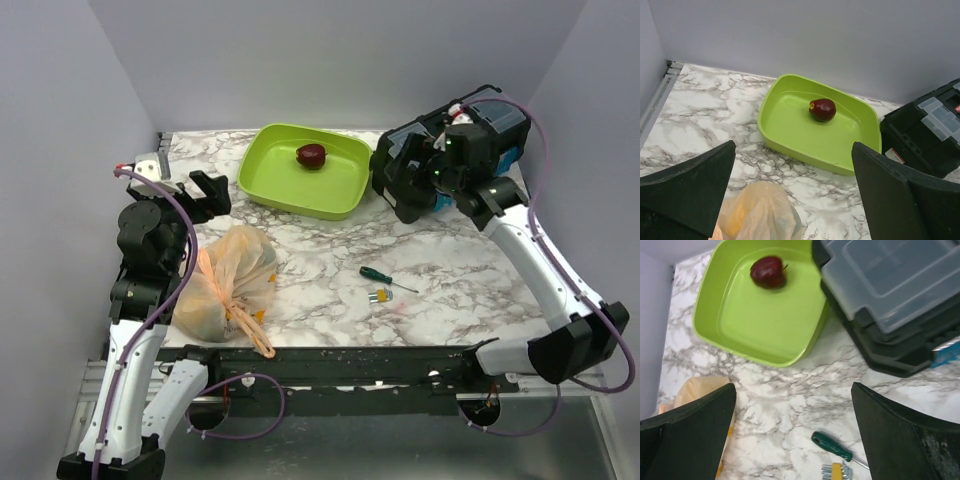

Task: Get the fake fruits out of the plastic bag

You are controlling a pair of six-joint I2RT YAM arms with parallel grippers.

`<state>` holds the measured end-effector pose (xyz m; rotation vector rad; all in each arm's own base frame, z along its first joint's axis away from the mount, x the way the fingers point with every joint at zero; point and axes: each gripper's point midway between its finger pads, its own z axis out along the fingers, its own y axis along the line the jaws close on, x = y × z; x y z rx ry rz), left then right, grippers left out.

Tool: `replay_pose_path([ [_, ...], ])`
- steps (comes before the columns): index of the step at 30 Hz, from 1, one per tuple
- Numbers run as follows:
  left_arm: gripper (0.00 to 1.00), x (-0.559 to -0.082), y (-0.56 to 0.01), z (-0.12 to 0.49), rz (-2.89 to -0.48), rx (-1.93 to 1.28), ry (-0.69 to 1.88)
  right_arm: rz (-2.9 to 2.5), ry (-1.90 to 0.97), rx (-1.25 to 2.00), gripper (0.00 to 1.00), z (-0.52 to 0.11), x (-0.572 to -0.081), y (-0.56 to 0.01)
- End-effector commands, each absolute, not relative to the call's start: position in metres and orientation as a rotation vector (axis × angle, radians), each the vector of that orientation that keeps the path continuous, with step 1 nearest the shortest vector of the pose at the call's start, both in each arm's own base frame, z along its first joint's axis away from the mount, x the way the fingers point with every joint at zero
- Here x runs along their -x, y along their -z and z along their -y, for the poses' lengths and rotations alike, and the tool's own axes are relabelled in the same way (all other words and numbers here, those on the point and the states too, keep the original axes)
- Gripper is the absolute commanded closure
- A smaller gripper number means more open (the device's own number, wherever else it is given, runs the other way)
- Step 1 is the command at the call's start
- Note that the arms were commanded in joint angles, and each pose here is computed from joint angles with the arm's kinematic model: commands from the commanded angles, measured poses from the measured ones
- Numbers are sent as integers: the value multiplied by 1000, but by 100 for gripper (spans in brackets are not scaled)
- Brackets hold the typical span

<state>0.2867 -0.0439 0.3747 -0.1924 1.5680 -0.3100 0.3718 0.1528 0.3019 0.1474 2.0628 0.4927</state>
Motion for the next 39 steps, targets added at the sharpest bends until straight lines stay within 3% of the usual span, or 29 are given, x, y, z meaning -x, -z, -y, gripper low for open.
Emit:
replay_pose_path([
  [1, 1, -288, -371, 53, -1580, 166, 351, -2118, -592, -68, 0, -217, -363, -292],
  [8, 1, -284, -374, 42, -1560, 192, 300, -2113, -741, 148, 0, -321, -325, -281],
  [19, 1, -283, -374, 41, -1556, 196, 293, -2182, -1115, 389, 6, -468, -245, -208],
  [31, 1, -286, -369, 46, -1573, 192, 317, -2264, -1340, 581, 20, -538, -184, -154],
  [39, 2, -286, -369, 48, -1574, 191, 333, -2298, -1350, 612, 30, -554, -176, -133],
])
